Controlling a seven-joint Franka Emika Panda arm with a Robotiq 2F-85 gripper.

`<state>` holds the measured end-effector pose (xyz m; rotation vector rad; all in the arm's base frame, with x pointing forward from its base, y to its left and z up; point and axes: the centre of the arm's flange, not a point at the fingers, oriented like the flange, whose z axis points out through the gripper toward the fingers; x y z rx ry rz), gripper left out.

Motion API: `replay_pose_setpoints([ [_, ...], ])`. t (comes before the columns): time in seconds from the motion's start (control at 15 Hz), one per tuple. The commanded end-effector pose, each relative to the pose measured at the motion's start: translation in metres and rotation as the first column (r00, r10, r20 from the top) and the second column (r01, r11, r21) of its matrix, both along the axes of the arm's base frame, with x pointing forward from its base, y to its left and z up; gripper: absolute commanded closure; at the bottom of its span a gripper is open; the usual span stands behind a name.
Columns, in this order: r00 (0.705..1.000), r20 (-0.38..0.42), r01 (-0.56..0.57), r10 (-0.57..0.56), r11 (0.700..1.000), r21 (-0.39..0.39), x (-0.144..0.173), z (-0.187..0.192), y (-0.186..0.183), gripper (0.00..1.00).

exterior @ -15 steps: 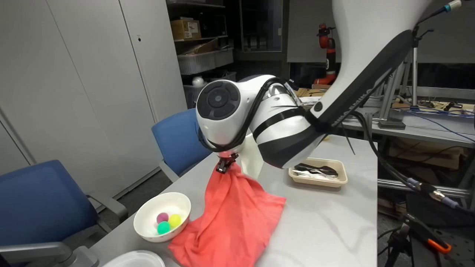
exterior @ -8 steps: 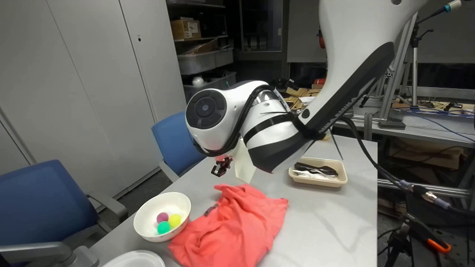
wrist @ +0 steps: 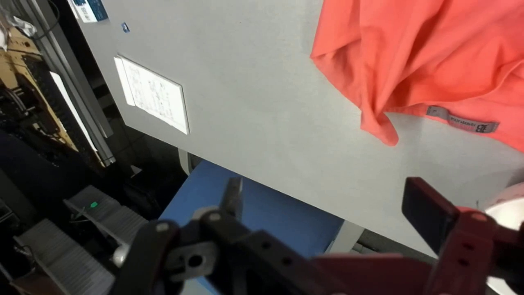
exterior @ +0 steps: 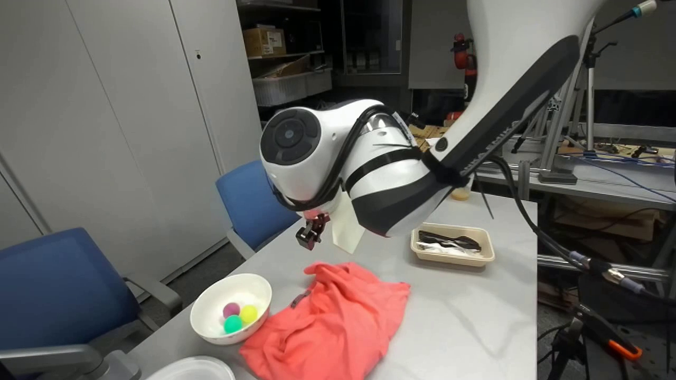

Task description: Fold up the peach sweat shirt on the table.

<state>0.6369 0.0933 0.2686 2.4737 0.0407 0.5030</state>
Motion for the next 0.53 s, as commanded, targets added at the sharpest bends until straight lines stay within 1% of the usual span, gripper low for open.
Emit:
replay_pose_setpoints([
  [0.0,0.998,0.002,0.066,-0.066,0.997,0.036,-0.033,0.043,-0.004,0.00],
  [0.33,0.992,0.022,0.123,-0.128,0.980,0.154,-0.070,0.094,0.007,0.00],
  [0.47,0.990,0.013,0.132,-0.137,0.969,0.210,-0.085,0.113,0.012,0.00],
])
